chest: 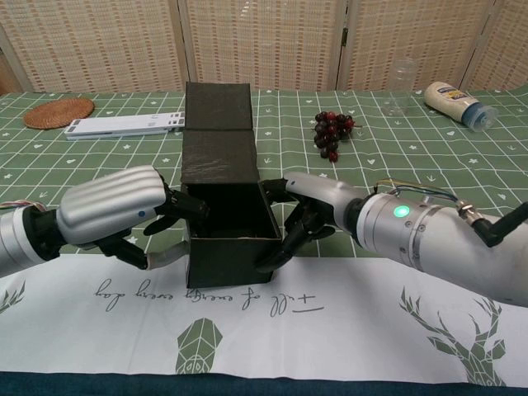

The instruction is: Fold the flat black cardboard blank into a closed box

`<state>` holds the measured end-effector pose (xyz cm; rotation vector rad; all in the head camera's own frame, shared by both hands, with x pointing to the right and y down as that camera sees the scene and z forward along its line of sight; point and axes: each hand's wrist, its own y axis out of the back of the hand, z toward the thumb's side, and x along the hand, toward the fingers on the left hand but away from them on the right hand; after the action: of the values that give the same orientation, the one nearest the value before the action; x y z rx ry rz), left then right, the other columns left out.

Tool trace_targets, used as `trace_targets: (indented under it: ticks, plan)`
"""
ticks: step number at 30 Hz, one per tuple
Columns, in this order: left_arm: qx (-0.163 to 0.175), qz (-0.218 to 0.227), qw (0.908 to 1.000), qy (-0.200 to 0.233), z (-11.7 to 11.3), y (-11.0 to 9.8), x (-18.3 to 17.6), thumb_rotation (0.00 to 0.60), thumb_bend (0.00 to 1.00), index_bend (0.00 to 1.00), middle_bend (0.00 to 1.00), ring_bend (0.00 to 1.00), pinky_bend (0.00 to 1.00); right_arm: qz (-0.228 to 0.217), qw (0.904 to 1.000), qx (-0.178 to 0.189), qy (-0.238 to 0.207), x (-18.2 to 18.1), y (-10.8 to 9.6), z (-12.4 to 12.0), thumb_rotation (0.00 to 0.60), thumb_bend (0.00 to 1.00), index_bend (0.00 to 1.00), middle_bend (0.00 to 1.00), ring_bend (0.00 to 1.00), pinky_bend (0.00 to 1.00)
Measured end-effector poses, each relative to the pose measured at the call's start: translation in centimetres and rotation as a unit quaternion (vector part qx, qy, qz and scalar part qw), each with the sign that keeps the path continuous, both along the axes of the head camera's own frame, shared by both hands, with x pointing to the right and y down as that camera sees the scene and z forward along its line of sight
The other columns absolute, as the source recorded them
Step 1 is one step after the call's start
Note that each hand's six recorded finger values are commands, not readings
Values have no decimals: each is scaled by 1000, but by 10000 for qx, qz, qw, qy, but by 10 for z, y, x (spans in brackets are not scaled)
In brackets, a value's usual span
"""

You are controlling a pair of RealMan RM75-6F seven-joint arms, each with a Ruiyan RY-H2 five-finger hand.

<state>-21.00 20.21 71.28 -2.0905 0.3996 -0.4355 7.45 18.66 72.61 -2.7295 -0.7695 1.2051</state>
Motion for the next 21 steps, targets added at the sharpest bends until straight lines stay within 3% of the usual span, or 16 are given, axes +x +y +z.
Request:
trace_targets:
  ticks: [21]
  plan:
    - [23,-161,9998,94,-5,-7,-4,600,143,606,529,705,899,125,9999,29,-92,3,-3,-4,600,476,263,425,857,1000]
